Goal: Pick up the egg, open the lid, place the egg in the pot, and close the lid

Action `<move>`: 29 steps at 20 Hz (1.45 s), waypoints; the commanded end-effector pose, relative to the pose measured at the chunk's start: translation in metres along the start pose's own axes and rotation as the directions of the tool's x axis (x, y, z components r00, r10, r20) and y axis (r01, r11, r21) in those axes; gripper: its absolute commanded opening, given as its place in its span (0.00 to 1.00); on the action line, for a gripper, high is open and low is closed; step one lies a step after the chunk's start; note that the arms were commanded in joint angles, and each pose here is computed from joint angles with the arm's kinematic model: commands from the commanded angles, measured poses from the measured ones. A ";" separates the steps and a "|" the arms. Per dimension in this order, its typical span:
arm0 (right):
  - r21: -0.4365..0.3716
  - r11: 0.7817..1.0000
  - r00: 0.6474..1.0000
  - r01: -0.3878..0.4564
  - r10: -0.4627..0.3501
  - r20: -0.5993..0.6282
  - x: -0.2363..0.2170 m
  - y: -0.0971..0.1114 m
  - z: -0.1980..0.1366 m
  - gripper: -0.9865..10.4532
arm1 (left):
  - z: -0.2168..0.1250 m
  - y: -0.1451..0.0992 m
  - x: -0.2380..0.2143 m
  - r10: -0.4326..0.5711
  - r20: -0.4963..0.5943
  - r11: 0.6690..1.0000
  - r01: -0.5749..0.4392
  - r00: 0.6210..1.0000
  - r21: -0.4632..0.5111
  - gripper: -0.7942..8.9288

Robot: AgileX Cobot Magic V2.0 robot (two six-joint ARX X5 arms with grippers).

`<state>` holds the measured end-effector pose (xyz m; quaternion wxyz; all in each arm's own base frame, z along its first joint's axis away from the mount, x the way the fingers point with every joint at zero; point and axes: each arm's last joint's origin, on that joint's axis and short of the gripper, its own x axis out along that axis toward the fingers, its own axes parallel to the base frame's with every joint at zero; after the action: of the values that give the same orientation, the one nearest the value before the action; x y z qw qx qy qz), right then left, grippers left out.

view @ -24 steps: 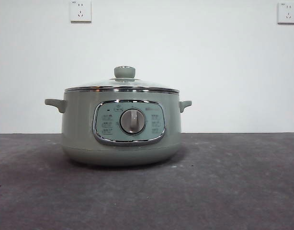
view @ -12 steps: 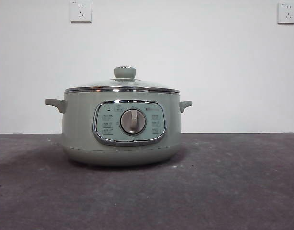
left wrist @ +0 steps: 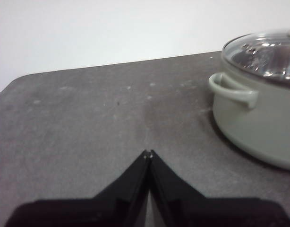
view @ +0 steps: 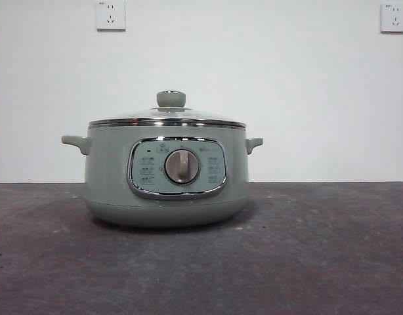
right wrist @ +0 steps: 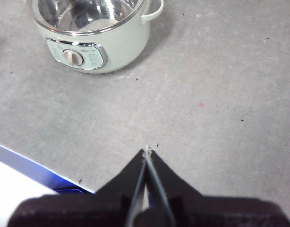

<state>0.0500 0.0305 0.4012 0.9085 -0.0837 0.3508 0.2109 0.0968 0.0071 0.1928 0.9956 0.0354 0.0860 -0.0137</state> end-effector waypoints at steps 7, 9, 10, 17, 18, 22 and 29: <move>0.006 1.000 1.000 0.008 -0.007 -0.026 0.001 0.000 -0.002 0.09 | -0.041 0.001 0.006 0.104 0.010 0.988 -0.102 0.994 -0.116 0.08; 0.007 1.000 1.000 0.008 -0.007 -0.026 0.001 0.000 -0.002 0.09 | -0.042 0.000 0.006 0.069 0.003 0.990 -0.068 0.998 -0.120 0.08; 0.006 1.000 1.000 0.008 -0.007 -0.026 0.001 0.000 -0.002 0.09 | -0.042 0.000 0.006 0.056 0.004 0.991 -0.055 0.998 -0.120 0.08; 0.006 1.000 1.000 0.008 -0.007 -0.026 0.001 0.000 -0.002 0.09 | -0.044 0.000 0.008 0.051 -0.031 0.991 -0.054 0.998 -0.123 0.08; 0.007 1.000 1.000 0.008 -0.007 -0.026 0.001 0.000 -0.002 0.09 | -0.044 0.000 0.008 0.051 -0.036 0.991 -0.055 0.998 -0.123 0.08; 0.007 1.000 1.000 0.008 -0.008 -0.026 0.001 0.000 -0.002 0.09 | -0.046 0.000 0.009 0.048 -0.055 0.991 -0.055 0.997 -0.125 0.08; 0.078 0.984 0.963 0.160 -0.173 0.205 -0.017 -0.011 -0.013 0.09 | -0.046 0.000 0.010 0.047 -0.064 0.991 -0.055 0.997 -0.126 0.08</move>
<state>0.0363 0.0120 0.4026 0.9540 -0.0555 0.2632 0.1326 0.0980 0.0096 0.1489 0.9933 -0.0219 0.1121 0.0182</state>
